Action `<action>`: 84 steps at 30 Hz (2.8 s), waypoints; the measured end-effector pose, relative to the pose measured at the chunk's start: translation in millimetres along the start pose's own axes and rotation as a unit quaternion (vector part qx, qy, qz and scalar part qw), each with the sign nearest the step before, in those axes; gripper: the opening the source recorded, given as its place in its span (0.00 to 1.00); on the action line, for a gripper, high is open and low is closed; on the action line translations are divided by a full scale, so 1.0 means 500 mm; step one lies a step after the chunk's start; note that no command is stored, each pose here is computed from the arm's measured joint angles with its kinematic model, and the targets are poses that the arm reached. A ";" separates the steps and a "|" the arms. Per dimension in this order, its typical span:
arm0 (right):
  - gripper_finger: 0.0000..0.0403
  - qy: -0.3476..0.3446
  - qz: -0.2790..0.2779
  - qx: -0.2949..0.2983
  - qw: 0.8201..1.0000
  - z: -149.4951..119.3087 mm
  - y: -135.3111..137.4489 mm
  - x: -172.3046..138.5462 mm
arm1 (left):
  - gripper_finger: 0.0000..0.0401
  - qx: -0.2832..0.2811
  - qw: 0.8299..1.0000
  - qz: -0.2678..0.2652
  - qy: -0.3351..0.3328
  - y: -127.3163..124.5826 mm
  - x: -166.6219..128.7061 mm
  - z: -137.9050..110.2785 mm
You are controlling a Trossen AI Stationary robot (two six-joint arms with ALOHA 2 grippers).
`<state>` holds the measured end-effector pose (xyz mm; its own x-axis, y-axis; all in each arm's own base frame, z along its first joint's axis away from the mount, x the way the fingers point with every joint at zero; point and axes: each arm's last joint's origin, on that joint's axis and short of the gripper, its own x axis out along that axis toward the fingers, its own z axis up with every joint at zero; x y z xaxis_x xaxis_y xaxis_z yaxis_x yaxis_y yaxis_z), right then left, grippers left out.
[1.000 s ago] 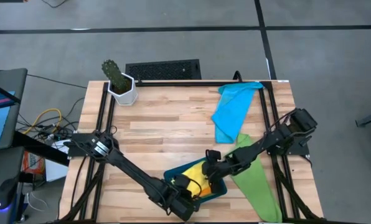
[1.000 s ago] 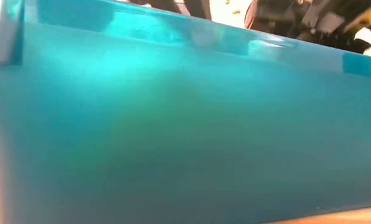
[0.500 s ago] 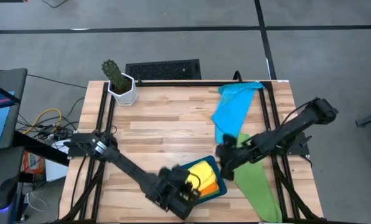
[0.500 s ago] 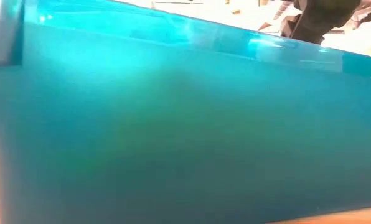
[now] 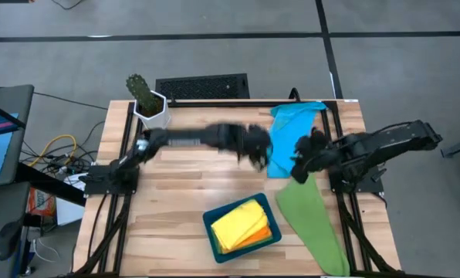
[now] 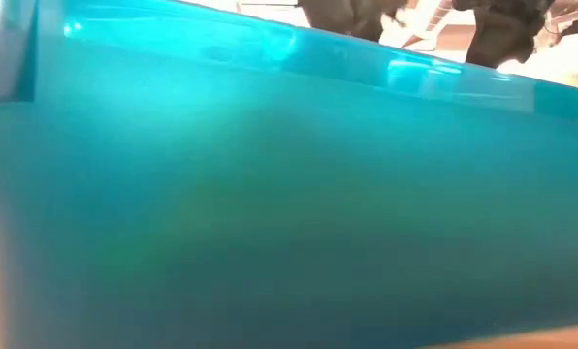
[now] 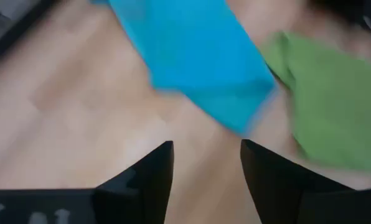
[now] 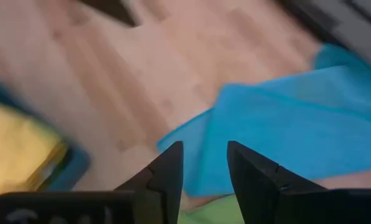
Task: Fold microfiber towels
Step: Fold the blue microfiber towel
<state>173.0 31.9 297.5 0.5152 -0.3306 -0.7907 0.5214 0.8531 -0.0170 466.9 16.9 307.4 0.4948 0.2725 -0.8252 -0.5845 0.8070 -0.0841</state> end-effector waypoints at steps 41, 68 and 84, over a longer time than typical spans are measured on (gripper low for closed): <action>0.33 -0.098 -0.045 0.145 0.984 0.018 -0.122 -0.058 | 0.48 0.051 0.998 -0.026 0.016 0.153 0.396 0.024; 0.33 -0.093 -0.051 0.127 0.986 0.020 -0.119 -0.053 | 0.00 0.035 0.992 -0.091 0.084 0.158 0.322 0.049; 0.46 -0.094 -0.027 -0.008 0.995 0.086 -0.077 0.023 | 0.00 0.118 0.981 -0.096 0.119 0.180 0.068 0.074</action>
<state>188.1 -22.2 315.4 0.6056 -0.4442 -0.6603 0.5417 0.8379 -0.0668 454.7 117.9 292.4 0.4011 -0.0039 -0.9160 -0.3153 0.9383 -0.1420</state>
